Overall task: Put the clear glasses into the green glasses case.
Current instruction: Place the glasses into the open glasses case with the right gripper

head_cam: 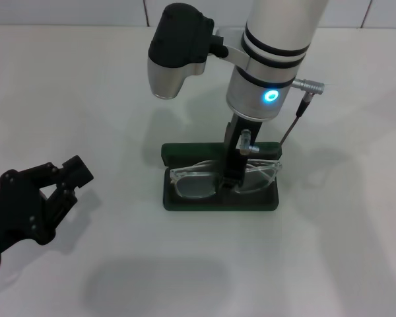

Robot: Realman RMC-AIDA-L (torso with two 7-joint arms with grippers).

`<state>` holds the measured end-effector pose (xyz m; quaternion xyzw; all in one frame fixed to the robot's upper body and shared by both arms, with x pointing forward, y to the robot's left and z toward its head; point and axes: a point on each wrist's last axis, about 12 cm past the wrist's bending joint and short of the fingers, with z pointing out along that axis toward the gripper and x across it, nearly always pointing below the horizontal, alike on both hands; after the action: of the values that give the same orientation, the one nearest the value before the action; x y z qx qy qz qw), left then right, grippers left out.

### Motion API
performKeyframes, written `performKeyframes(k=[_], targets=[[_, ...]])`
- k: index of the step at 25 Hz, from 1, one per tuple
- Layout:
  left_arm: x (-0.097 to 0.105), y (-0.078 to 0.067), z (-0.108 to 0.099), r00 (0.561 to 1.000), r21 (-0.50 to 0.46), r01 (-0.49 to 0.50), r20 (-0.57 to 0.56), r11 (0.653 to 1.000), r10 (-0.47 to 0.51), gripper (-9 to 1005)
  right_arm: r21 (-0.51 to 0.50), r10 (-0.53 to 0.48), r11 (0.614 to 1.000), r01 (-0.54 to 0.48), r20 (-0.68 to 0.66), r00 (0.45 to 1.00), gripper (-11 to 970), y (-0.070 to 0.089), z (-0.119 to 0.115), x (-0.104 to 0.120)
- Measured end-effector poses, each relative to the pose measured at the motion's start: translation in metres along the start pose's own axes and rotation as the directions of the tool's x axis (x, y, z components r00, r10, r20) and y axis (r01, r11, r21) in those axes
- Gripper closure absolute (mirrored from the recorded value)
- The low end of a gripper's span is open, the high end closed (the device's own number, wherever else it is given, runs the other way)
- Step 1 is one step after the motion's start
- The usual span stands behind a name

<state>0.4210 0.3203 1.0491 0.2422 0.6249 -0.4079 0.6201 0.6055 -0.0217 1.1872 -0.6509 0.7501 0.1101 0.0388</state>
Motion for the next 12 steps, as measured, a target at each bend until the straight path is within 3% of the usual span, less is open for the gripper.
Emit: performKeyframes(k=[12], targets=[[0.0035, -0.0009, 0.005, 1.0, 0.005, 0.0, -0.007, 1.0, 0.0, 858, -0.001, 0.017, 1.0, -0.017, 0.009, 1.0, 835, -0.0022, 0.0022, 0.0021]])
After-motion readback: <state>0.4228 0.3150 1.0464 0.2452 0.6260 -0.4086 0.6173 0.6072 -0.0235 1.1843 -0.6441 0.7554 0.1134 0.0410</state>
